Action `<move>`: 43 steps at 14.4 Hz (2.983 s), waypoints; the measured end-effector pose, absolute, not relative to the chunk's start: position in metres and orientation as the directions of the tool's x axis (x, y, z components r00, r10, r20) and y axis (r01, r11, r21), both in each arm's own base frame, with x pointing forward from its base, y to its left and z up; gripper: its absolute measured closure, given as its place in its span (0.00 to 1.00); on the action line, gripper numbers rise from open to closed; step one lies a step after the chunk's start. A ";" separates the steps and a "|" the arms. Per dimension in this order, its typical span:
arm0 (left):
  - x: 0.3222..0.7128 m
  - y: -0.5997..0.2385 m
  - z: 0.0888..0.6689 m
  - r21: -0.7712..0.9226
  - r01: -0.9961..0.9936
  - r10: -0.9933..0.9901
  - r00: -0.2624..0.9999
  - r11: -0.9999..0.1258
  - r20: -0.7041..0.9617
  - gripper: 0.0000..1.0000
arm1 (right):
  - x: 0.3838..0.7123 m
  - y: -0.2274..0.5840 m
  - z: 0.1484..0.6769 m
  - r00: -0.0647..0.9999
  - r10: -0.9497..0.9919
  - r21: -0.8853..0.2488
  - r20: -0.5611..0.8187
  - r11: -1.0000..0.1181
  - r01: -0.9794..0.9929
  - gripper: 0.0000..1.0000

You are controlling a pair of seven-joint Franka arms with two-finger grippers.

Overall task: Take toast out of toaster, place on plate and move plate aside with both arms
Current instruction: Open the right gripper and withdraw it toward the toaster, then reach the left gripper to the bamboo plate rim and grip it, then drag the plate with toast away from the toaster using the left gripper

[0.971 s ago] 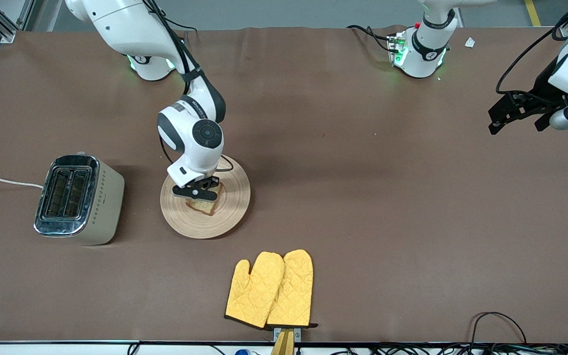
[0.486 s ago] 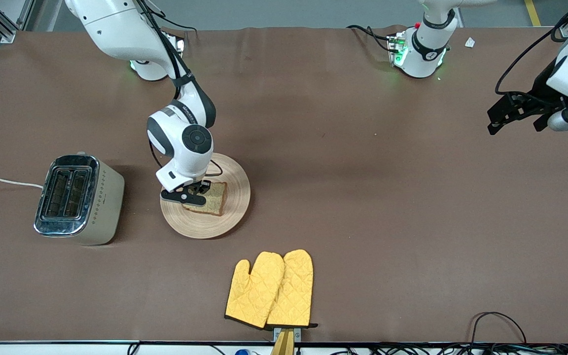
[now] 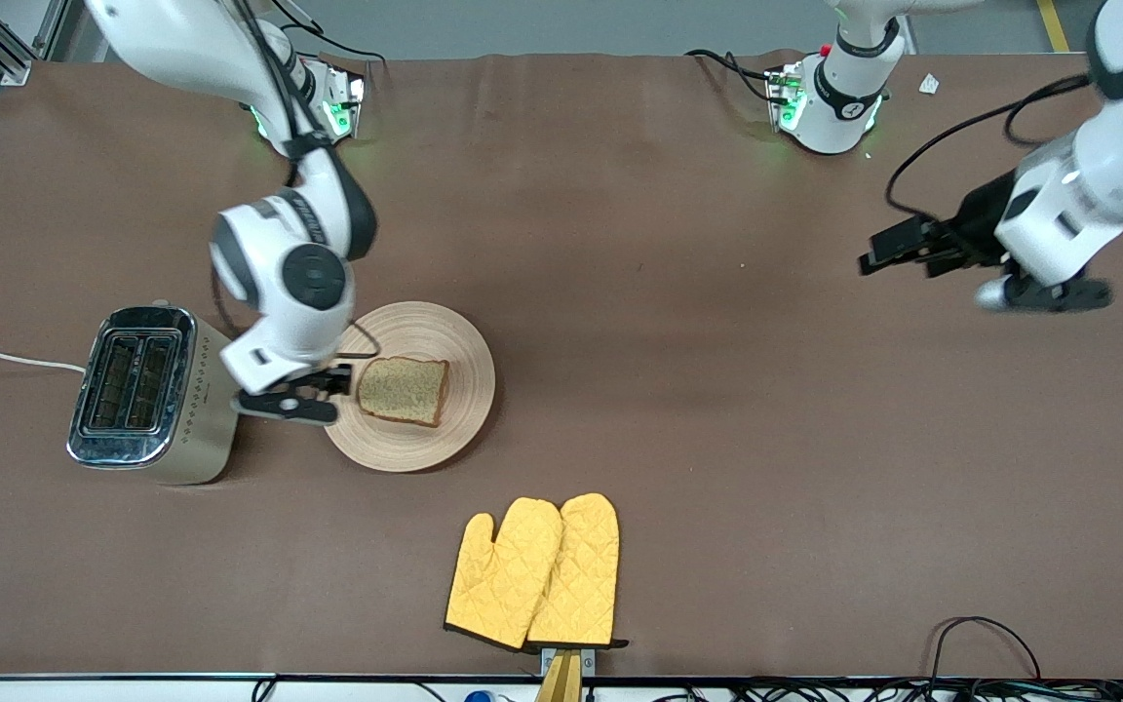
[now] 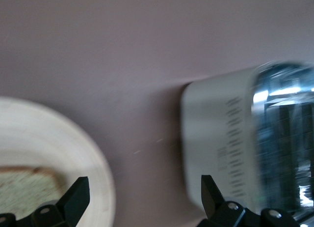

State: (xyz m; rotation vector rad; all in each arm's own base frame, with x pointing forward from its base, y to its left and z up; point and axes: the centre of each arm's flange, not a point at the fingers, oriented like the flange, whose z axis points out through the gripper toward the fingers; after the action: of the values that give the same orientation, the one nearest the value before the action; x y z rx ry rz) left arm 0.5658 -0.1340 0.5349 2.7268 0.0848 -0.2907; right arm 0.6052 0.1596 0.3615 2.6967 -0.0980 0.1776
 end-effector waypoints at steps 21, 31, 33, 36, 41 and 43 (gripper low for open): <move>0.547 -0.542 0.154 0.743 0.059 -0.017 0.995 -0.666 -0.095 0.36 | 0.589 -0.022 0.625 0.991 -0.118 0.055 -0.070 -0.992 -0.115 0.00; 0.572 -0.528 0.176 0.777 0.036 -0.005 0.999 -0.628 -0.050 0.90 | 0.588 -0.031 0.625 0.988 -0.134 0.051 -0.071 -0.990 -0.131 0.00; 0.610 -0.487 0.206 0.793 0.046 -0.016 0.997 -0.608 -0.069 0.91 | 0.588 -0.031 0.625 0.988 -0.134 0.051 -0.071 -0.990 -0.131 0.00; 0.672 -0.386 0.252 0.804 0.041 -0.063 0.993 -0.594 -0.097 0.91 | 0.588 -0.031 0.625 0.988 -0.134 0.051 -0.072 -0.990 -0.131 0.00; 0.719 -0.181 0.258 0.855 -0.079 -0.227 0.973 -0.512 -0.046 0.91 | 0.588 -0.031 0.625 0.988 -0.134 0.047 -0.072 -0.990 -0.131 0.00; 0.719 -0.085 0.246 0.866 -0.135 -0.278 0.961 -0.482 -0.005 0.91 | 0.588 -0.031 0.625 0.988 -0.135 0.032 -0.074 -0.991 -0.133 0.00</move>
State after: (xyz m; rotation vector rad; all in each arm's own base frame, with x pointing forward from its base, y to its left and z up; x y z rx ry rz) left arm 0.7188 -0.0850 0.2460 2.0791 -0.2917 -0.1759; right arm 0.5880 -0.0315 0.6247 3.1052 -0.2089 -0.1180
